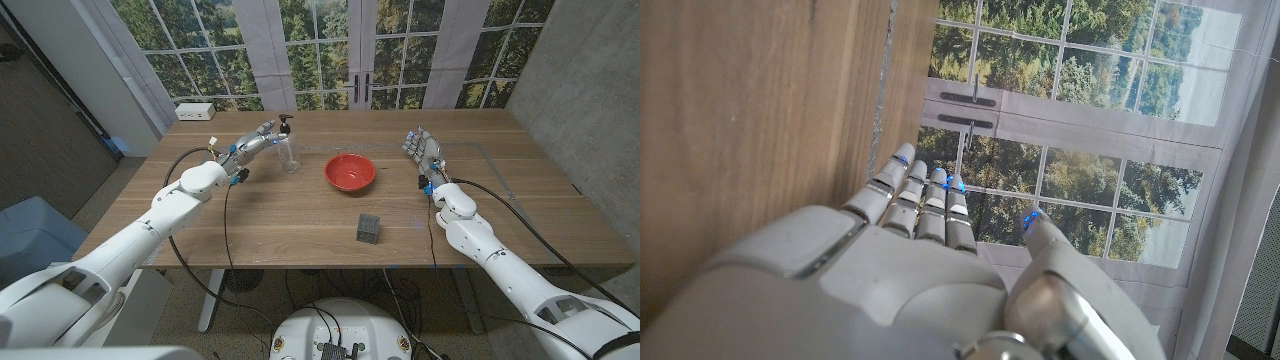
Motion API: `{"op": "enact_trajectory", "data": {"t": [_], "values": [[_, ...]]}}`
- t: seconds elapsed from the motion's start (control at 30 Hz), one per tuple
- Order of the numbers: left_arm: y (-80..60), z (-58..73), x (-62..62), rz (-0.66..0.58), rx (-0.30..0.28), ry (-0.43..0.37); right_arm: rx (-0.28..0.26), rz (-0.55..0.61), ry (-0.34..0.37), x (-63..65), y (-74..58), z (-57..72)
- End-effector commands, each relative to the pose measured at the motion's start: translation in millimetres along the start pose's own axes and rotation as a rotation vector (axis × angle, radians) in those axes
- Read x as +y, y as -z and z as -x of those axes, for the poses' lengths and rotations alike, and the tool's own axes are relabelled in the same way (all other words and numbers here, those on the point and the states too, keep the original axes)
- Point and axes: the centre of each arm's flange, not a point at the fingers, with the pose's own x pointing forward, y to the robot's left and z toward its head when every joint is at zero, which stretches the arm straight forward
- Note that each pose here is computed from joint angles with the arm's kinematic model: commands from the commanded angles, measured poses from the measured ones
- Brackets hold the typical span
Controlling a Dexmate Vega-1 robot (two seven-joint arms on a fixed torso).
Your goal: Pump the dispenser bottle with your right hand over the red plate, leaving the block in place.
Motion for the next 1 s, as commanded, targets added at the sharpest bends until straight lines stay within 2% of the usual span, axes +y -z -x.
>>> {"op": "enact_trajectory", "data": {"t": [0.03, 0.43, 0.8, 1.0], "values": [[-2.7, -1.7, -4.4, -0.052, 0.031, 0.018, -0.011, 0.001, 0.003, -0.2, -1.2, 3.9], [4.8, -5.3, -12.4, -0.057, 0.077, 0.04, -0.012, 0.002, 0.006, -0.9, -0.2, 6.9], [6.4, -9.9, -20.0, -0.053, 0.082, 0.066, -0.012, -0.011, 0.013, -4.3, 0.8, 9.9], [8.5, -16.1, -19.6, -0.036, 0.083, 0.082, -0.014, -0.009, 0.019, -6.2, 0.1, 11.0]]}}
